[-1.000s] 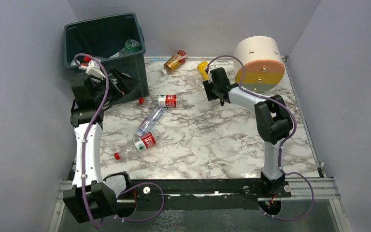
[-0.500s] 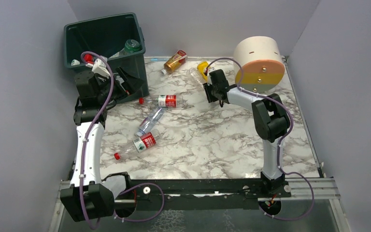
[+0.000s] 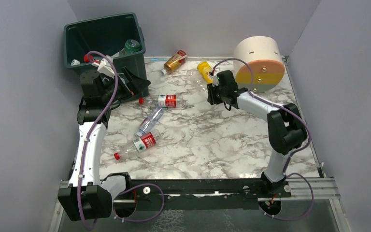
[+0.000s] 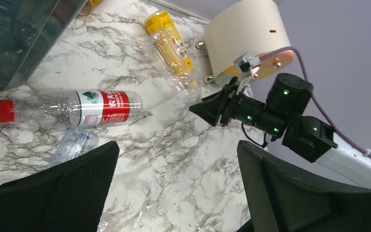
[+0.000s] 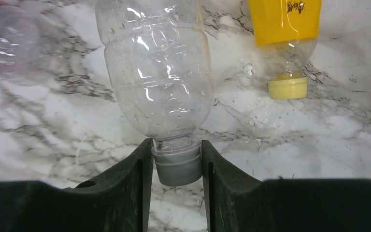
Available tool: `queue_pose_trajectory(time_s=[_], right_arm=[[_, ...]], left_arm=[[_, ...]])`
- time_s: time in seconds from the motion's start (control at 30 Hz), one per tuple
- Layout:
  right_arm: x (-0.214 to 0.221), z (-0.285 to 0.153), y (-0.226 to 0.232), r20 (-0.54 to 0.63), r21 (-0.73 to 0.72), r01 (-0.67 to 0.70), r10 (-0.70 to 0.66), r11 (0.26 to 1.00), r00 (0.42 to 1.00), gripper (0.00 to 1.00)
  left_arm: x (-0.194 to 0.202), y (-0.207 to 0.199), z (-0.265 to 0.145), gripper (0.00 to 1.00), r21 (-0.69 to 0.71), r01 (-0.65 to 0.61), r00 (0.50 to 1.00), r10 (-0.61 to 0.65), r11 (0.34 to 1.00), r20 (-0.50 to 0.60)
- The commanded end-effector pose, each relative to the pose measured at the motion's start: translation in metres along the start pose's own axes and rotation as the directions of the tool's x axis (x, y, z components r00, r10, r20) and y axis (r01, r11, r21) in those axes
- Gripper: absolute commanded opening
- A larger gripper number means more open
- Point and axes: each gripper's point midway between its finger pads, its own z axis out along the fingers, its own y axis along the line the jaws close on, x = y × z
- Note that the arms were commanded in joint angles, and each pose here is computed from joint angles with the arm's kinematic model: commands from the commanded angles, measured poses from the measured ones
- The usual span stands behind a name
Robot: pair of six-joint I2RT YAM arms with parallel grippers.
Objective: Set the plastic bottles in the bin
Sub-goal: Pick up the plastic bottle at the center of the board.
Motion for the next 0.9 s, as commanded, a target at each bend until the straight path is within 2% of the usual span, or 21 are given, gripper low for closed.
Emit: queue_pose_trajectory(time_s=[0.0, 0.23, 0.5, 0.87], right_arm=[[-0.032, -0.045, 0.025, 0.106, -0.135, -0.060, 0.075, 0.989, 0.992, 0.32], [-0.038, -0.104, 0.046, 0.166, -0.252, -0.079, 0.123, 0.964, 0.978, 0.33], [-0.047, -0.159, 0.075, 0.198, -0.414, -0.084, 0.179, 0.907, 0.964, 0.34], [-0.061, -0.198, 0.106, 0.193, -0.589, -0.090, 0.248, 0.803, 0.949, 0.35]], left_arm=[[-0.011, -0.019, -0.005, 0.99, 0.054, -0.021, 0.999, 0.019, 0.998, 0.047], [-0.006, -0.021, 0.000, 0.99, 0.102, 0.031, 0.999, -0.035, 0.994, 0.041], [-0.003, -0.046, -0.003, 0.99, 0.204, 0.078, 0.992, -0.097, 0.976, 0.081], [0.013, -0.070, 0.004, 0.99, 0.280, 0.063, 0.990, -0.096, 0.958, 0.106]])
